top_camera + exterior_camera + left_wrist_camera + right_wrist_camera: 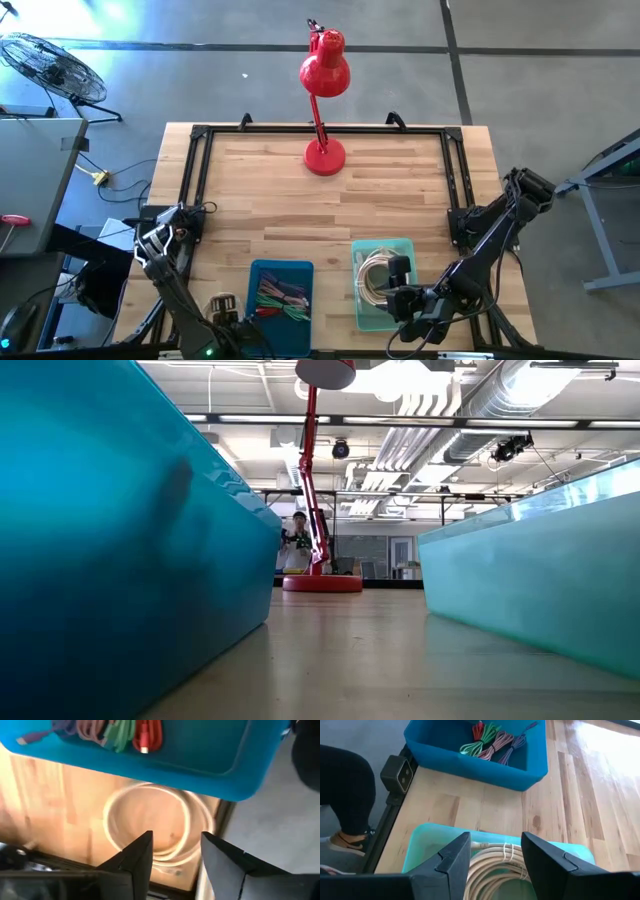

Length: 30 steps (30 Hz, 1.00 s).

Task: Pick & Place USB Port
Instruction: Put the white USB cable into the green bin

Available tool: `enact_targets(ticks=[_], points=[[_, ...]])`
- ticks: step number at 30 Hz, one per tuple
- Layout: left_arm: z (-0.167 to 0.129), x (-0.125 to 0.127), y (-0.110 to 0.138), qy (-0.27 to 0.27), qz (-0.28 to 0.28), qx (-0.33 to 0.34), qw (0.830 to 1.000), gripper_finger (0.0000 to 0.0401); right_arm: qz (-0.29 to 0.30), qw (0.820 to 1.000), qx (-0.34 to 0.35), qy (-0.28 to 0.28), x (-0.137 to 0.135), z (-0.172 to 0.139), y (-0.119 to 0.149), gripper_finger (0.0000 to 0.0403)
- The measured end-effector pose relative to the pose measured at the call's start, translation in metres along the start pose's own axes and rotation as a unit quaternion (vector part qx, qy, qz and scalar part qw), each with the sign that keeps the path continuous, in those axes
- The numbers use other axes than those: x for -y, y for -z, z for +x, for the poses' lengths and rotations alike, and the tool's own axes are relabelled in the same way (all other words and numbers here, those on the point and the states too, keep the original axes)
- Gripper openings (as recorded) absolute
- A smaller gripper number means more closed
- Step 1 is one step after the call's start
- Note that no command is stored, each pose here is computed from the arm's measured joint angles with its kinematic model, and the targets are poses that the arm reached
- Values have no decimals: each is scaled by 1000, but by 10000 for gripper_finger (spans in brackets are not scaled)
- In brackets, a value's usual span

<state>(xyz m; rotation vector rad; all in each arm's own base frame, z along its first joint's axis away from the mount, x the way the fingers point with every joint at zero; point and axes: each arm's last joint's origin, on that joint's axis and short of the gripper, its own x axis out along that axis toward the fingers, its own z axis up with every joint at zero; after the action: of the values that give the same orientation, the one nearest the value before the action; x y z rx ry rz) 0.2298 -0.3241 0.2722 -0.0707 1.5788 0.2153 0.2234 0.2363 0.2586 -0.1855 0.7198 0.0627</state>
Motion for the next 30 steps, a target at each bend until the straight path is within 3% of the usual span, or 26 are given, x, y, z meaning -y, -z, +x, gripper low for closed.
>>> enact_targets(ticks=[5, 11, 19, 26, 30], points=[[-4, -16, -3, -4, 36, 3, 999, 122, -3, 1000, -3, -3, 0, 0, 0, 169], [-32, -43, 1, 0, 67, 63, 996, 83, -4, 1000, -3, -4, 0, 0, 0, 169], [-61, -86, 31, 3, 72, 137, 988, 43, -2, 1000, -3, -5, 0, 0, 0, 169], [-50, -121, 60, -8, 23, 129, 991, 24, 8, 1000, -5, -8, 0, 0, 0, 169], [-33, -128, 64, -34, 10, 116, 993, 24, 12, 1000, -5, -8, 0, 0, 0, 169]])
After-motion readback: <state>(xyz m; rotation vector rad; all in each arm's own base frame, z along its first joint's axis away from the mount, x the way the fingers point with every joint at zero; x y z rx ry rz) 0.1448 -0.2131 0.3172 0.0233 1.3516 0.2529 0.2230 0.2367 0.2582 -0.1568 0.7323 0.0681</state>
